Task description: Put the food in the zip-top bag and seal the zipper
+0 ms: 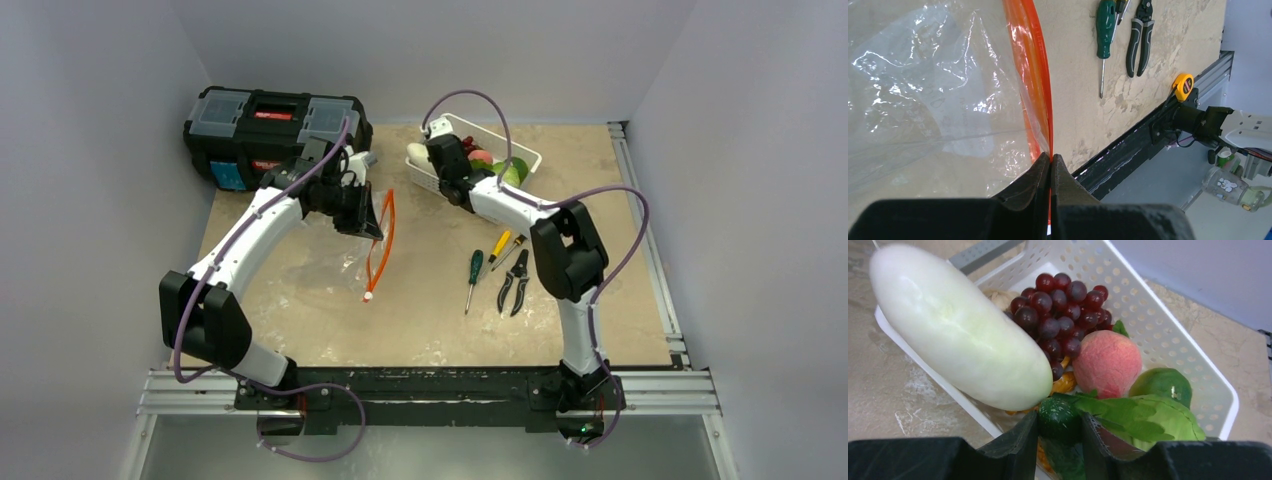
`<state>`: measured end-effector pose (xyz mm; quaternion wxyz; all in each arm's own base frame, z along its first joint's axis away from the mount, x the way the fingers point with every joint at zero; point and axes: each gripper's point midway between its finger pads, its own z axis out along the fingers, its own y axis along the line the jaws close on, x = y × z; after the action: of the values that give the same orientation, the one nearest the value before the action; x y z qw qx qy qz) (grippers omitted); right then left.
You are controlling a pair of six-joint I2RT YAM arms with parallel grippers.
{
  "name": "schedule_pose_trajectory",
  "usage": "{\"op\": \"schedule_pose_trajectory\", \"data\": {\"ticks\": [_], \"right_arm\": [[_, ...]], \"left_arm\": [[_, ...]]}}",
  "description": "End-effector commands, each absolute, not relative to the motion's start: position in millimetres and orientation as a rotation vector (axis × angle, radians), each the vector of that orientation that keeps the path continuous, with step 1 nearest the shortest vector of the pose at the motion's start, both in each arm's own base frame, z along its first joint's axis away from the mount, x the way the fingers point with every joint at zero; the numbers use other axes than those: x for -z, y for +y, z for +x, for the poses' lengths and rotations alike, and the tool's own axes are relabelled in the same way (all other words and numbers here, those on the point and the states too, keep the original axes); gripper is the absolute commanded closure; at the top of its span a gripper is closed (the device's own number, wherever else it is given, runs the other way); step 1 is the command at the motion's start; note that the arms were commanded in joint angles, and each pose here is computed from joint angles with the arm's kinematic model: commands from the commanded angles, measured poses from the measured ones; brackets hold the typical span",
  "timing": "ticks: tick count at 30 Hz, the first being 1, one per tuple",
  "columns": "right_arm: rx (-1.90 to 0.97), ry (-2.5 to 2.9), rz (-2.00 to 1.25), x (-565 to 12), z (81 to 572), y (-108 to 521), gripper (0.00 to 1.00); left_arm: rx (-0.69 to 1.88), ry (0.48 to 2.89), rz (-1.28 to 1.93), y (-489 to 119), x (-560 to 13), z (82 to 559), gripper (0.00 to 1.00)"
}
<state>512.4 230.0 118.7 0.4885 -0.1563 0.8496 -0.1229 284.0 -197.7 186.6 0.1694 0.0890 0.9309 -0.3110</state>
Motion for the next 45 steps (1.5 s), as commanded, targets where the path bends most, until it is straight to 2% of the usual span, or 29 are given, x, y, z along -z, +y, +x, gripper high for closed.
{"op": "schedule_pose_trajectory", "data": {"ticks": [1, 14, 21, 26, 31, 36, 45], "right_arm": [[0.288, 1.879, -0.254, -225, 510, 216, 1.0], [-0.11, 1.74, -0.126, -305, 477, 236, 1.0], [-0.623, 1.682, -0.191, -337, 421, 281, 1.0], [-1.114, 1.629, -0.065, -353, 374, 303, 1.0], [-1.442, 1.521, 0.286, -342, 352, 290, 1.0], [-1.593, 1.443, 0.551, -310, 350, 278, 1.0], [-1.621, 1.45, 0.634, -301, 354, 280, 1.0]], "left_arm": [[0.919, 2.622, 0.249, -202, -190, 287, 1.0], [0.917, 2.613, 0.25, -201, -193, 287, 1.0], [0.917, 2.598, 0.254, -201, -197, 286, 1.0], [0.912, 2.578, 0.256, -200, -201, 286, 1.0], [0.91, 2.55, 0.251, -199, -208, 285, 1.0], [0.9, 2.495, 0.242, -197, -218, 285, 1.0], [0.89, 2.482, 0.232, -196, -219, 285, 1.0]]}}
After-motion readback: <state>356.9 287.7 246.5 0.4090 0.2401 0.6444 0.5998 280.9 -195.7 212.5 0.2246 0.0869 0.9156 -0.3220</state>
